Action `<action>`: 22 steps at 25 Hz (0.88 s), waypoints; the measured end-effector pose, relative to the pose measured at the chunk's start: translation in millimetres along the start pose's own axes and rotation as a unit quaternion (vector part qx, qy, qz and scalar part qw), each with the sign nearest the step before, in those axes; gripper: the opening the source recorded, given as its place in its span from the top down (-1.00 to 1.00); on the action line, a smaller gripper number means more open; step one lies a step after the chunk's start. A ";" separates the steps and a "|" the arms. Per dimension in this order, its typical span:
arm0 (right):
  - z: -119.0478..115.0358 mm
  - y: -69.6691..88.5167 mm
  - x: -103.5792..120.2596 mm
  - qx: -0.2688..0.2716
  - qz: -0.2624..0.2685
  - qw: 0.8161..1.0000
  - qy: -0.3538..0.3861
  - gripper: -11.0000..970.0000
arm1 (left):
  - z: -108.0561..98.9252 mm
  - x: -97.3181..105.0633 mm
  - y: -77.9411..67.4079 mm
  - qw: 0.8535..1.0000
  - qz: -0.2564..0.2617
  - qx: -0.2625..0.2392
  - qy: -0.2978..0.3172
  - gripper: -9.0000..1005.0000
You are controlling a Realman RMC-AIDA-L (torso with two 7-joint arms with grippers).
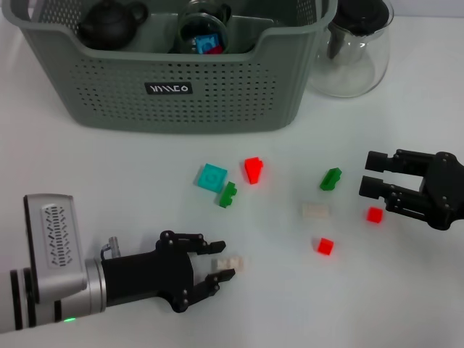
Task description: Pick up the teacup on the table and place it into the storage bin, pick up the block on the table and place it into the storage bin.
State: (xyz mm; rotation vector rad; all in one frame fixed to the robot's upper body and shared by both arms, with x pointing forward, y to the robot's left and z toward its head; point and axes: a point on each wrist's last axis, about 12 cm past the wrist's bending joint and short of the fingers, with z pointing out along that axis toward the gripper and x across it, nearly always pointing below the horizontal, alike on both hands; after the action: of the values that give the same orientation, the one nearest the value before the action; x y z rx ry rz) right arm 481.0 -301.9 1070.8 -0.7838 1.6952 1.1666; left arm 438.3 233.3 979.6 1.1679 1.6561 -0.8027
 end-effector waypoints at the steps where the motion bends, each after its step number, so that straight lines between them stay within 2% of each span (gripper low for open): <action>1: -0.2 -0.1 -0.1 0.000 0.000 1.000 0.000 -0.11 | 0.2 0.5 0.1 1.000 -0.001 -0.002 0.001 0.16; 9: -0.2 -0.1 -0.1 0.000 -0.002 1.000 0.000 -0.11 | 1.8 0.1 1.5 1.000 -0.004 0.000 0.005 0.46; 14: -0.6 -0.3 -0.3 0.000 -0.002 1.000 0.001 -0.11 | -4.7 -5.2 1.0 1.000 -0.014 0.004 -0.022 0.59; 17: -0.7 -0.2 -0.4 0.000 -0.001 1.000 0.000 -0.11 | -18.3 -13.3 7.3 0.998 -0.039 0.003 -0.048 0.61; 21: -1.2 -0.4 -0.6 0.000 -0.001 1.000 0.001 -0.11 | -54.4 -39.1 22.3 0.992 -0.062 0.008 -0.110 0.62; 22: -1.1 -0.4 -0.6 0.000 -0.001 1.000 0.001 -0.11 | -54.4 -39.1 22.3 0.992 -0.062 0.008 -0.110 0.62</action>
State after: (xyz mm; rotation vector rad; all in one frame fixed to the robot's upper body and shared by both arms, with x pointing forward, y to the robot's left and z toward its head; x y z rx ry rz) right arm 481.3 -303.1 1071.4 -0.7870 1.6951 1.1642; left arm 446.9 275.4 1035.6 0.9562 1.5525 -0.9879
